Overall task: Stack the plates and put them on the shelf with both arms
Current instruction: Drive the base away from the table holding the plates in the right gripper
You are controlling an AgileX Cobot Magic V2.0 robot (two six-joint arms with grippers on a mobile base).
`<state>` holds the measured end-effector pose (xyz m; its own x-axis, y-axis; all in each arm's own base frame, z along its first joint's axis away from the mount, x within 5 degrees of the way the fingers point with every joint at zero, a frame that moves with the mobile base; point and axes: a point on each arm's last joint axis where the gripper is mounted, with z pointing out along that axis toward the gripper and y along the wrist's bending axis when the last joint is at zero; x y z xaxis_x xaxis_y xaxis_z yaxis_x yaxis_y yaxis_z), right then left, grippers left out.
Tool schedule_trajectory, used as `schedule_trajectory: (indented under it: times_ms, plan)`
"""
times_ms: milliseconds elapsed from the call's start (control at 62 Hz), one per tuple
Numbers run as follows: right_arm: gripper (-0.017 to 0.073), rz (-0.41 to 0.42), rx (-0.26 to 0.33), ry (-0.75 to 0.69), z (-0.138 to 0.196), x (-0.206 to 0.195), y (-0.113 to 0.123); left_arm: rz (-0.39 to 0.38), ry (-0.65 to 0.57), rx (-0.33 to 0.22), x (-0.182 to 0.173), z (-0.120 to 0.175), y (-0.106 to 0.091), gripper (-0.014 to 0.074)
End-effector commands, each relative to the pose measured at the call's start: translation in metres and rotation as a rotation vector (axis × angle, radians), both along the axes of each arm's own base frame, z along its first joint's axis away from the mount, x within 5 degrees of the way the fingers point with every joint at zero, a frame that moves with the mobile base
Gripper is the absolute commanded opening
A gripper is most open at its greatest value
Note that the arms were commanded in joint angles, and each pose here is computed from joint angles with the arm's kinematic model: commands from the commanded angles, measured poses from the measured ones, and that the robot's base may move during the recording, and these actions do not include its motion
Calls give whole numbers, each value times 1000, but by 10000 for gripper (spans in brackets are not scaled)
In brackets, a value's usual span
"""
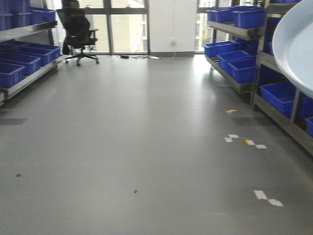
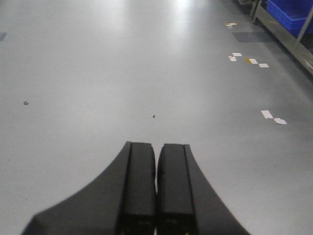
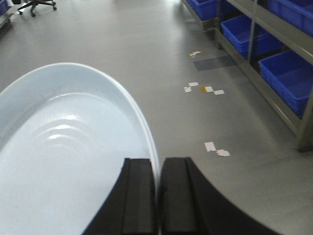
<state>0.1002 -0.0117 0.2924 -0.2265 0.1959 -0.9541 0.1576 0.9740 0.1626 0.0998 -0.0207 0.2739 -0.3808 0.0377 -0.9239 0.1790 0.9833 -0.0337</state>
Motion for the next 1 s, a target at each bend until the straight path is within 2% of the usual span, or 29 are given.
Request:
schedule_trajectory:
  times_ms: [0,984]
  plan:
    - [57,-3,-22,-122,19,3,-1,-7,-93,-31,4,16,-2,97]
    - [57,-3,-22,-122,19,3,-1,-7,-93,-31,4,16,-2,97]
